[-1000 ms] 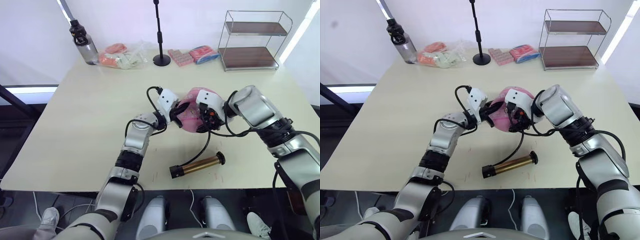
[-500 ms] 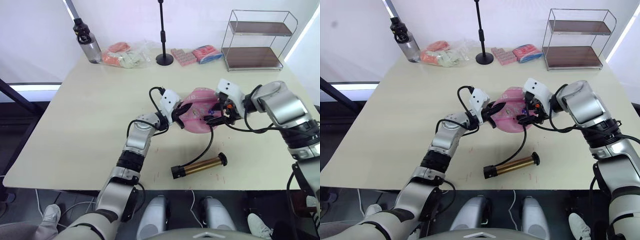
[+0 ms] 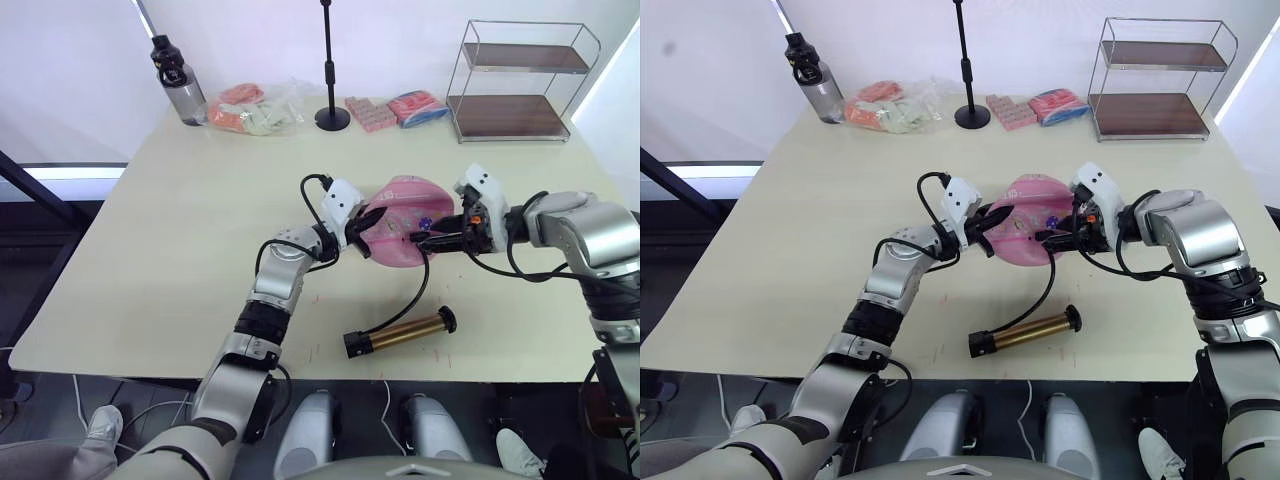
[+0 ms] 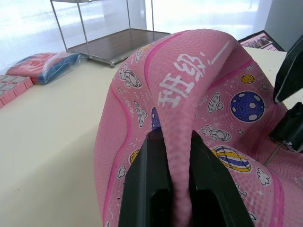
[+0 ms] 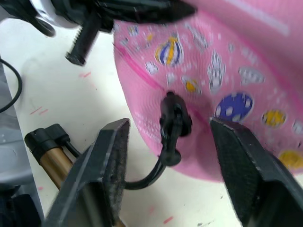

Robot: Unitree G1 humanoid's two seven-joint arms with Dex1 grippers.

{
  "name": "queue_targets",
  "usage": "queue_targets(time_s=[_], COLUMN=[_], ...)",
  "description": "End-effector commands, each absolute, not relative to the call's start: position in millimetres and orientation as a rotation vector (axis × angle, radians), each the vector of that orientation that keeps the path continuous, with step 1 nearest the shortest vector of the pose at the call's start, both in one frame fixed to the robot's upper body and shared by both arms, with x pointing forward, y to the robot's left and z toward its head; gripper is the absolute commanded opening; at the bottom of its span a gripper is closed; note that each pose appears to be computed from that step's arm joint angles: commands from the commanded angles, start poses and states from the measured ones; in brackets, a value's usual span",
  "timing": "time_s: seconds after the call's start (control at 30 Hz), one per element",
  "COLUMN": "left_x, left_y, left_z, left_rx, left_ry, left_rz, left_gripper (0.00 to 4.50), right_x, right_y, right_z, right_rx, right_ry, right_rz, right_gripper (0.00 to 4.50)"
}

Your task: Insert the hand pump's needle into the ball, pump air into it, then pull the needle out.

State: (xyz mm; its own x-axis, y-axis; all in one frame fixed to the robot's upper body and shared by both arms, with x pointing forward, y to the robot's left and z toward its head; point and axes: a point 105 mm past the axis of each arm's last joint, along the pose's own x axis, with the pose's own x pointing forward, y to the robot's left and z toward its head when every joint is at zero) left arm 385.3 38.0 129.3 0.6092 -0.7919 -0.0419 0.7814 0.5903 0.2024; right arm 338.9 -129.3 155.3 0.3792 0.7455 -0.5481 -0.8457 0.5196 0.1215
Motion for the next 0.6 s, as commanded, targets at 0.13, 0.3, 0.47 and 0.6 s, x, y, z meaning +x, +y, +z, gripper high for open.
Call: queue_targets(time_s=[0.13, 0.3, 0.47, 0.6], left_x=[381.3, 381.4, 381.4, 381.4], left_y=[35.8, 36.2, 36.4, 36.6], left_z=[114.4, 114.4, 114.1, 114.0], left_rx=[0.208, 0.208, 0.207, 0.206], left_ry=[-0.003, -0.003, -0.003, -0.003], left_rz=[-0.937, -0.935, -0.933, -0.931], left_gripper=[0.00, 0.00, 0.00, 0.00], right_x=[339.9, 342.4, 346.4, 346.9], right_y=[-126.7, -123.2, -120.1, -118.9], right_z=[168.9, 164.0, 163.5, 161.5], right_rx=[-0.152, -0.110, -0.089, -0.086], right_ry=[0.547, 0.567, 0.558, 0.565], right_rz=[1.002, 0.988, 0.975, 0.976], right_gripper=[2.91, 2.91, 2.91, 2.91])
